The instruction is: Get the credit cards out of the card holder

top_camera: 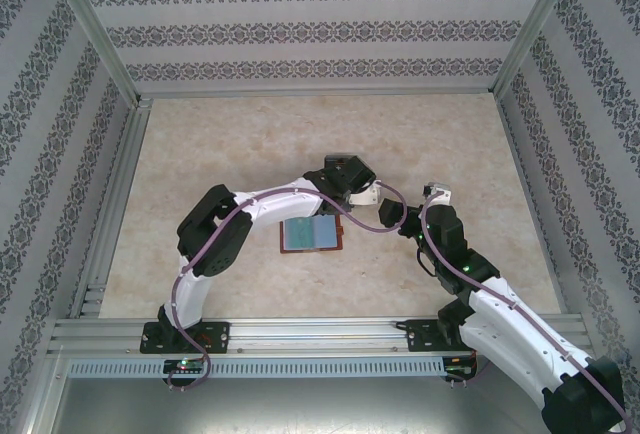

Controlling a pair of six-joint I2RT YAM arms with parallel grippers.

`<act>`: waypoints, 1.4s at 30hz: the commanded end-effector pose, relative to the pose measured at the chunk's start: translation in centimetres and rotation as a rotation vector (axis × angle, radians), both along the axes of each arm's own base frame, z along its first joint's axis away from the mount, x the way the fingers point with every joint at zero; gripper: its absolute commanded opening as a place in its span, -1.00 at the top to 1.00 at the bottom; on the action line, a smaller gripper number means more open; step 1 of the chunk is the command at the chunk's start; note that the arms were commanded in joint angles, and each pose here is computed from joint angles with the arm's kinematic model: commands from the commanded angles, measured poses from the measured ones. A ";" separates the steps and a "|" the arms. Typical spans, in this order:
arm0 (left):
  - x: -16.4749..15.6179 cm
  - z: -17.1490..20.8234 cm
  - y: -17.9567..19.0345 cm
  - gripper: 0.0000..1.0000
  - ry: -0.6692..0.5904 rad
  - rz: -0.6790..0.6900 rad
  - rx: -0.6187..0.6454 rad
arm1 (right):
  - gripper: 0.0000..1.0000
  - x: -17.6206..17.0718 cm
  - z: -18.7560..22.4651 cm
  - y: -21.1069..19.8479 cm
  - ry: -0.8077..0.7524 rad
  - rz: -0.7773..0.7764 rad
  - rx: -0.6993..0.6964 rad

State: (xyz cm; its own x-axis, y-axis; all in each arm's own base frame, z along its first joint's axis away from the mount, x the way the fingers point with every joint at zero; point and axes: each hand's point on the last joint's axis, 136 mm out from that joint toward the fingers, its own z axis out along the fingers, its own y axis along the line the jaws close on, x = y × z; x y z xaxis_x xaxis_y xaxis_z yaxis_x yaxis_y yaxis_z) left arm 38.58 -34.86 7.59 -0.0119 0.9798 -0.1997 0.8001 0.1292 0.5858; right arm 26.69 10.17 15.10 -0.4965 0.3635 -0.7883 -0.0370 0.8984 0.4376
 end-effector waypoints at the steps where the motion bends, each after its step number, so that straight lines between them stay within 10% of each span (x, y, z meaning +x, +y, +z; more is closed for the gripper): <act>1: 1.0 0.8 0.5 0.38 -0.022 0.041 -0.003 | -0.97 0.1 0.3 0.0 -0.008 -0.002 0.022; 13: -1.6 7.3 2.2 -0.13 -0.004 0.194 -0.265 | -0.96 0.2 0.3 0.5 -0.008 0.024 0.030; 27: -8.1 10.5 10.6 -0.78 0.110 0.786 -0.762 | -0.08 0.3 -1.6 8.0 0.101 0.298 -0.029; 33: -11.1 7.7 12.6 -0.74 0.248 0.955 -0.895 | 0.43 0.2 -3.8 12.6 0.188 0.420 -0.093; 42: -12.5 2.5 12.6 -0.51 0.563 1.116 -1.143 | 0.60 0.8 -8.1 17.0 0.334 0.509 -0.155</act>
